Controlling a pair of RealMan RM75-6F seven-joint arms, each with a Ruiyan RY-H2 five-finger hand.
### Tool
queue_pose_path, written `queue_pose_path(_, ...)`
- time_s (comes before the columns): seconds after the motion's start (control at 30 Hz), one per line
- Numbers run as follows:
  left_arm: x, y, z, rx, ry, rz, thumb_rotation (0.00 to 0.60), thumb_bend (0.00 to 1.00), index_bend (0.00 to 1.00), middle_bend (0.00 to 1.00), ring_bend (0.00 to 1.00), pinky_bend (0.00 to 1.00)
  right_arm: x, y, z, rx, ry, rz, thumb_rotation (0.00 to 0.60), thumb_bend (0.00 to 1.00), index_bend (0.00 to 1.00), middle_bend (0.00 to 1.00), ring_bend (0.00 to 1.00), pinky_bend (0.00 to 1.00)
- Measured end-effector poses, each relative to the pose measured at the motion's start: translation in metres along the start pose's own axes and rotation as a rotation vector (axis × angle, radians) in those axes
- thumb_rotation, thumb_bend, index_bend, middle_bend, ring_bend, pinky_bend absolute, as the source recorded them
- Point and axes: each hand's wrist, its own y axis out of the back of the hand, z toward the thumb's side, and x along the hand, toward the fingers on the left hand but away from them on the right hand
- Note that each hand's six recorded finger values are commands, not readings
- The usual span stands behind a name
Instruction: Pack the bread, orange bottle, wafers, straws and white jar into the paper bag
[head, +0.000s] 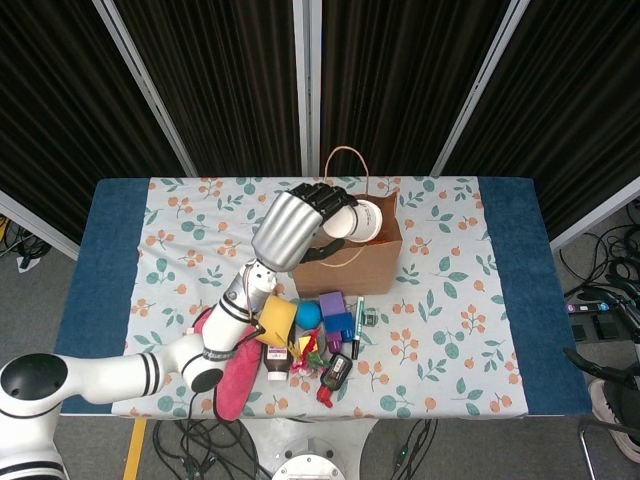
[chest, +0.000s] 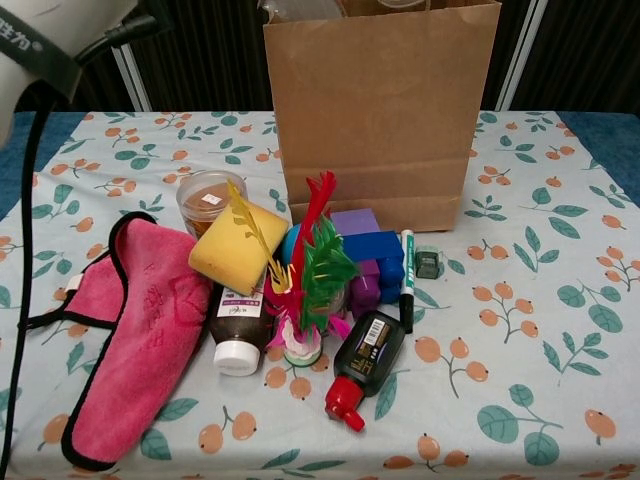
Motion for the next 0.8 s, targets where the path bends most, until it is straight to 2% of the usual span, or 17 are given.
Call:
queue_pose_path(0.13,0.001,0.005,-0.002,-0.001,-0.005,0.011,0.600,0.24,0.23,0.37,0.32,0.43,-0.001,0.001,-0.001,0.000,-0.002,-0.003,0.600,0.00,0.21,0.33,0.14,0.16)
queue_pose_path(0.43,0.005,0.025,-0.008,0.037,-0.003,0.060,0.600,0.24,0.23,0.36,0.30,0.39,0.000,0.003,0.005,0.000,0.009,-0.011,0.600,0.00,0.21,0.33,0.14,0.16)
queue_pose_path(0.53,0.008,0.043,-0.014,0.086,-0.010,0.103,0.600,0.24,0.23,0.35,0.29,0.37,0.000,0.006,0.008,-0.004,0.015,-0.022,0.600,0.00,0.21,0.33,0.14,0.16)
queue_pose_path(0.63,0.009,0.069,-0.027,0.170,-0.006,0.168,0.600,0.24,0.26,0.35,0.28,0.34,0.002,0.006,0.010,-0.010,0.021,-0.028,0.600,0.00,0.21,0.33,0.14,0.16)
queue_pose_path(0.8,-0.010,0.119,-0.072,0.352,0.081,0.261,0.600,0.24,0.27,0.33,0.26,0.32,0.003,0.001,0.012,-0.020,0.022,-0.027,0.600,0.00,0.21,0.33,0.14,0.16)
